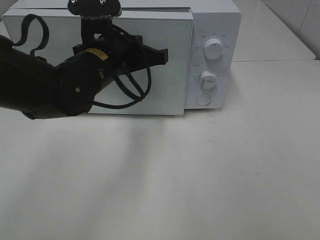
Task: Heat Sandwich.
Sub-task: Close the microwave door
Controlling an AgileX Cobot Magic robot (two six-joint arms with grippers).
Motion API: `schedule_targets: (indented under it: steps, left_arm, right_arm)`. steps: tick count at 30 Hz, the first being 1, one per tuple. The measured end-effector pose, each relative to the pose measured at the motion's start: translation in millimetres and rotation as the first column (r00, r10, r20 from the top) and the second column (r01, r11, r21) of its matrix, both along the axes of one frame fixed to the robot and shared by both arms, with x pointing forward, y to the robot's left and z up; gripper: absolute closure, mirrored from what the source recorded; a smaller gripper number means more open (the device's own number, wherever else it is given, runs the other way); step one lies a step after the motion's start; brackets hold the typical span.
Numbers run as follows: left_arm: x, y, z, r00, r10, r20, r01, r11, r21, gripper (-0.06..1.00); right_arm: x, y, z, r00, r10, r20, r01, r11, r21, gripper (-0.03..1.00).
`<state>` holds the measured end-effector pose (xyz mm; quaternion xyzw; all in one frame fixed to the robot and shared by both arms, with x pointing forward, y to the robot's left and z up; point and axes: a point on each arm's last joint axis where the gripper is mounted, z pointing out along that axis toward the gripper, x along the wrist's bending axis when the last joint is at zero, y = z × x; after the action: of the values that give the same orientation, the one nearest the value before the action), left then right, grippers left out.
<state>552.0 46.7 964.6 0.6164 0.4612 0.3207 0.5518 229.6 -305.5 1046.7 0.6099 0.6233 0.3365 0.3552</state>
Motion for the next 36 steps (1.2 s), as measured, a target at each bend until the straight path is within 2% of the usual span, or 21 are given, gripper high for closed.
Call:
schedule_targets:
  steps: [10, 36]
  left_arm:
    - [9, -24, -6, 0.998, -0.048, -0.034, 0.048, 0.999, 0.013, 0.94]
    - [24, -21, -7, 0.997, -0.045, -0.061, 0.047, 0.999, 0.024, 0.94]
  right_arm:
    - [0, 0, 0, 1.0, 0.0, 0.0, 0.0, 1.0, 0.0, 0.2]
    - [0, 0, 0, 1.0, 0.001, 0.0, -0.001, 1.0, 0.001, 0.2]
